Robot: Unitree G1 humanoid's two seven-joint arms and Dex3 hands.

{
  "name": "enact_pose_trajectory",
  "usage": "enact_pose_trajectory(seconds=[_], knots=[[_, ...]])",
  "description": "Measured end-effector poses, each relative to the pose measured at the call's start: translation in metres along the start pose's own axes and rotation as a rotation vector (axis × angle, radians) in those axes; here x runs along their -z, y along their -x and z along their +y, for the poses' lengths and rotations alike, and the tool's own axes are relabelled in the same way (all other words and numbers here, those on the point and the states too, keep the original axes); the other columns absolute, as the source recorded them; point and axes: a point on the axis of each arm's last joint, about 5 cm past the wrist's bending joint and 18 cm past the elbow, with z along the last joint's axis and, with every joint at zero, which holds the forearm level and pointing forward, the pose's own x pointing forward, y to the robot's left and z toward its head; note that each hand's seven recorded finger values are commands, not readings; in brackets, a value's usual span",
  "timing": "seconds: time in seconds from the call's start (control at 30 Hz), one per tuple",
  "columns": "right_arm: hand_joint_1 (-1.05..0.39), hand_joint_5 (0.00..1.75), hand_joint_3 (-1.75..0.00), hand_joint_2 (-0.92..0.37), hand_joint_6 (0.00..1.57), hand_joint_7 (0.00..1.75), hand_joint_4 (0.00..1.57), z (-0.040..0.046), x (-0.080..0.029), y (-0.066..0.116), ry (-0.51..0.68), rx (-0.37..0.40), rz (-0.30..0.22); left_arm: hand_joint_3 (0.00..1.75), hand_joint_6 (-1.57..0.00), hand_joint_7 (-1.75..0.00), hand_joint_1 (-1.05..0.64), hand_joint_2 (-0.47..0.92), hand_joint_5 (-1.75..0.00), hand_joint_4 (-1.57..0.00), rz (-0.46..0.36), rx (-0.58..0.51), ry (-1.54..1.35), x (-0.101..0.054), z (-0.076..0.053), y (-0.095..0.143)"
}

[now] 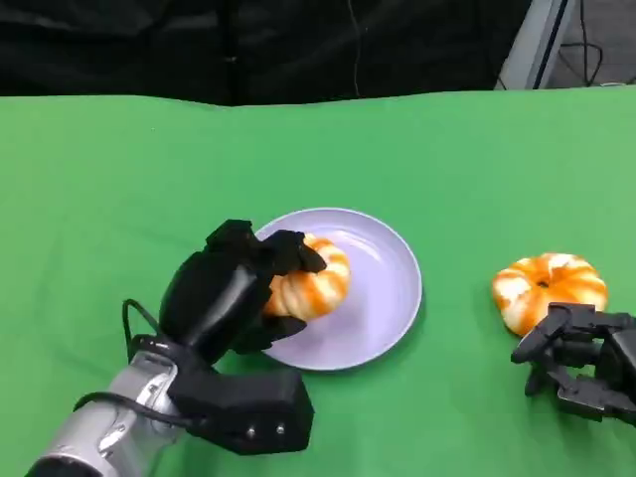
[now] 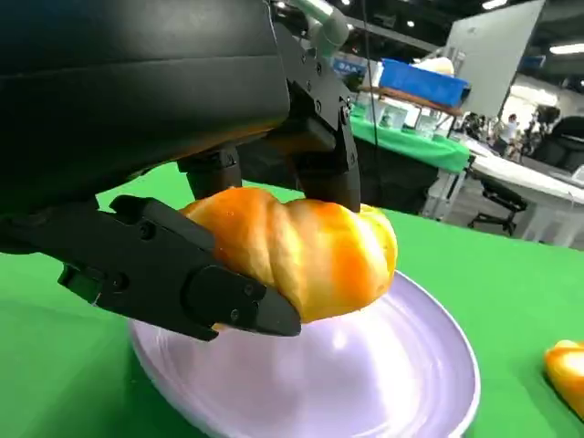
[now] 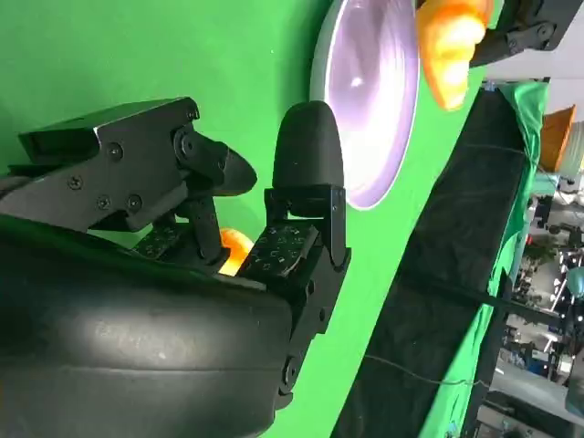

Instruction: Grasp the bread from the table and place it into the plate.

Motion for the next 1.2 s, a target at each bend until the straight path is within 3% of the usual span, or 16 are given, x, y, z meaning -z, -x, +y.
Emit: enact_pose_trajectory(seconds=[0.23, 0.43, 0.97, 1.03, 1.1, 1.2], knots=[[0.11, 1.34, -0.71, -0.77, 0.98, 0.94, 0.92, 0.0004, -0.001, 0.000, 0.009, 0.005, -0.008, 0.36, -0.59, -1.18, -0.14, 0.92, -1.64, -0.43, -0.014, 0.032, 0.002, -0.003, -0.002, -0.011], [0.11, 1.34, -0.72, -0.77, 0.98, 0.93, 0.92, 0.0005, -0.001, 0.000, 0.010, 0.005, -0.010, 0.31, -0.59, -1.18, -0.15, 0.92, -1.63, -0.43, -0.013, 0.060, -0.001, -0.004, -0.003, -0.017], [0.12, 1.34, -0.70, -0.78, 0.98, 0.93, 0.92, 0.0006, -0.001, 0.000, 0.010, 0.010, -0.010, 0.32, -0.62, -1.08, -0.16, 0.92, -1.57, -0.45, -0.006, 0.094, -0.012, -0.002, -0.005, -0.023], [0.12, 1.34, -0.70, -0.78, 0.98, 0.93, 0.91, 0.0006, -0.001, 0.000, 0.010, 0.010, -0.010, 0.25, -0.80, -0.52, -0.24, 0.92, -1.14, -0.54, -0.006, 0.096, -0.012, -0.002, -0.005, -0.023], [0.12, 1.35, -0.70, -0.78, 0.97, 0.94, 0.91, 0.0006, -0.001, 0.000, 0.010, 0.011, -0.010, 0.24, -0.87, -0.33, -0.26, 0.92, -1.02, -0.57, -0.002, 0.110, -0.008, -0.003, -0.005, -0.024], [0.12, 1.35, -0.70, -0.78, 0.97, 0.94, 0.91, 0.0006, -0.001, 0.000, 0.010, 0.011, -0.010, 0.24, -0.89, -0.27, -0.26, 0.92, -0.99, -0.58, 0.001, 0.129, -0.004, -0.003, -0.006, -0.024]])
